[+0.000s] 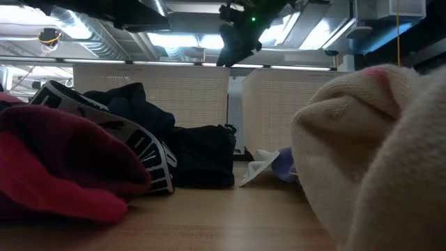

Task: Sort clothes
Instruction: Put the white sock into the left white laundry bin

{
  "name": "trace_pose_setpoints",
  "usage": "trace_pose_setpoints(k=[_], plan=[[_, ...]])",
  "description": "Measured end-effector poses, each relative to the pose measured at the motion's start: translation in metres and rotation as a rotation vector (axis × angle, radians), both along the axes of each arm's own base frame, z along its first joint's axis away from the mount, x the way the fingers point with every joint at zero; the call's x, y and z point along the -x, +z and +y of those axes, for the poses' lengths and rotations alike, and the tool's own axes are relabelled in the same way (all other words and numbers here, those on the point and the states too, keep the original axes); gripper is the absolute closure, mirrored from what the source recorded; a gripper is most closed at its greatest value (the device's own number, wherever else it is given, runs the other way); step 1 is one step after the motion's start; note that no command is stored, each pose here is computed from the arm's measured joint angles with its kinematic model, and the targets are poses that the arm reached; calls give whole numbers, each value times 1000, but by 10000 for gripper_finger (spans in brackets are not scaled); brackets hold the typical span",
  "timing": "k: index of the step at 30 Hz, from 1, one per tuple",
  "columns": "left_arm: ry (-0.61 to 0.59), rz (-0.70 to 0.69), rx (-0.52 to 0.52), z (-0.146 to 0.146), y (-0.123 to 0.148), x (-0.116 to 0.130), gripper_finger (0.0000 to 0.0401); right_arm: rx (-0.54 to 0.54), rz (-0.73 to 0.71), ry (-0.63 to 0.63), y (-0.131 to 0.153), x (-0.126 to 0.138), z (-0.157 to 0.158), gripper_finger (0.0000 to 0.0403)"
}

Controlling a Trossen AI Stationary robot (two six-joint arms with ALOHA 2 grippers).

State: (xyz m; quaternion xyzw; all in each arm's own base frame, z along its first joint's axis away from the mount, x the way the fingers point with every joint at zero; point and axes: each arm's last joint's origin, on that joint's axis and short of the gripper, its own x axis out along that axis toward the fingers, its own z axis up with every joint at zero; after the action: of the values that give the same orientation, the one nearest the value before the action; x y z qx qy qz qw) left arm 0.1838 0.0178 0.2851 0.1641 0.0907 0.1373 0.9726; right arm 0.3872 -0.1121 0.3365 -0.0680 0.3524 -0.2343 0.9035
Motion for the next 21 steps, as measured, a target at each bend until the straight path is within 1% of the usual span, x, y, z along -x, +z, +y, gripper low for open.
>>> trace_pose_setpoints(k=[4, 7, 9, 11, 14, 18, 21], plan=[[-1, 1, -4, 0, 0, 0, 207, -31, 89, 44, 18, 8, 18, 155], [0, 1, -4, 0, 0, 0, 207, -145, 121, 136, 29, 13, 40, 155], [-1, 0, -2, 0, 0, 0, 207, -229, 138, 222, 28, 12, 60, 155], [0, 0, -1, 0, 0, 0, 207, -285, 168, 290, 23, 11, 82, 155], [0, 2, 0, 0, 0, 0, 207, -296, 218, 362, 11, 11, 112, 155], [0, 2, 0, 0, 0, 0, 207, -308, 282, 425, -17, 11, 147, 155], [0, 2, 0, 0, 0, 0, 207, -308, 331, 465, -42, 14, 165, 155]])
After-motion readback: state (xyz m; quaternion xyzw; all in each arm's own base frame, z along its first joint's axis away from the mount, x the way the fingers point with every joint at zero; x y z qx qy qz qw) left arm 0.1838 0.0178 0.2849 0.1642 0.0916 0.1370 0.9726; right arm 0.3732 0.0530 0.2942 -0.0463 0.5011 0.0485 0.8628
